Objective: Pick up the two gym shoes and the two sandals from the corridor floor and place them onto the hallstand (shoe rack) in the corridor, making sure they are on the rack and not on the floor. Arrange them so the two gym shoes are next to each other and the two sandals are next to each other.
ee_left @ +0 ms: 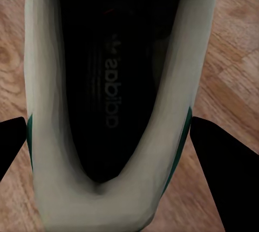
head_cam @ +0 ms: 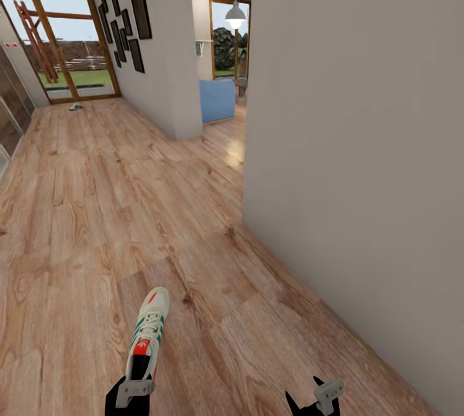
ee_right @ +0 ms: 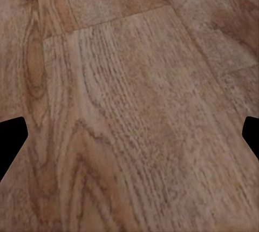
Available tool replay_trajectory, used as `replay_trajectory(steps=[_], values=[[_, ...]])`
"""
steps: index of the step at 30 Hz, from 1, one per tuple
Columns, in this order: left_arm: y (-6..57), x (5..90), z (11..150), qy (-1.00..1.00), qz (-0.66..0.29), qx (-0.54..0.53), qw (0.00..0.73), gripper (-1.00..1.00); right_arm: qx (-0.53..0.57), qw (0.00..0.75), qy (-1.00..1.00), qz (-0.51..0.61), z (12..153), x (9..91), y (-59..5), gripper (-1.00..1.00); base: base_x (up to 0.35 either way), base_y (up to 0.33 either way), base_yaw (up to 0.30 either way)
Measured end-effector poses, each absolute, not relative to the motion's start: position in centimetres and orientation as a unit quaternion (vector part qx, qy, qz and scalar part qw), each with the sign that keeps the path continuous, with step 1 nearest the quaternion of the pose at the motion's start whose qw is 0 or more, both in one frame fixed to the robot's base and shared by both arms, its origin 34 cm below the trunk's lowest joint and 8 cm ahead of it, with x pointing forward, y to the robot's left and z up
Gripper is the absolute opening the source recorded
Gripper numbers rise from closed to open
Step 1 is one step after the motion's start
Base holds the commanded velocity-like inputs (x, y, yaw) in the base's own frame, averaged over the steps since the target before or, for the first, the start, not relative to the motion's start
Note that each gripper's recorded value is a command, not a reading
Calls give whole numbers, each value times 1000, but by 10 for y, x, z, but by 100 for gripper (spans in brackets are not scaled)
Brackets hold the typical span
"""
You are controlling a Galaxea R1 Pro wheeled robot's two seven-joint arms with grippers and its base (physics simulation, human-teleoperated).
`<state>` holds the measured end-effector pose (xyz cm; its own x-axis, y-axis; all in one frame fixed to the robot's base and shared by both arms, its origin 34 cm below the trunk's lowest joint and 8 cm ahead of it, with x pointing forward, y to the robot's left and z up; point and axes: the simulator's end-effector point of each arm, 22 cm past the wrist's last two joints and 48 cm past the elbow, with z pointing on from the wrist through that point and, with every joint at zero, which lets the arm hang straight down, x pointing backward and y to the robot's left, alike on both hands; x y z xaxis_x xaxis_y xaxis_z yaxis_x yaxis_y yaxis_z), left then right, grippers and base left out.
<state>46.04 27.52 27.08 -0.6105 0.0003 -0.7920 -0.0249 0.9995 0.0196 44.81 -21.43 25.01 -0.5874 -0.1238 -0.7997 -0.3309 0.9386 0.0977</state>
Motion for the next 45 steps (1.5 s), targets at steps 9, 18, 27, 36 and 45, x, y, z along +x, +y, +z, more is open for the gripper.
replay_trajectory(steps=[9, 18, 27, 36, 45], values=[[275, 459, 256, 894, 14, -7, 448, -100, -129, 440, 881, 118, 234, 444, -214, 100, 0, 0, 0], [276, 456, 243, 894, 15, -8, 447, -100, -129, 438, 881, 118, 221, 439, -214, 100, 0, 0, 0], [276, 459, 249, 891, 16, -10, 454, -100, -130, 445, 878, 117, 226, 443, -214, 100, 0, 0, 0], [276, 463, 254, 888, 16, -10, 460, -100, -131, 451, 875, 117, 231, 447, -214, 100, 0, 0, 0], [276, 467, 259, 884, 16, -11, 466, -100, -131, 457, 872, 116, 236, 452, -214, 100, 12, 0, 0]])
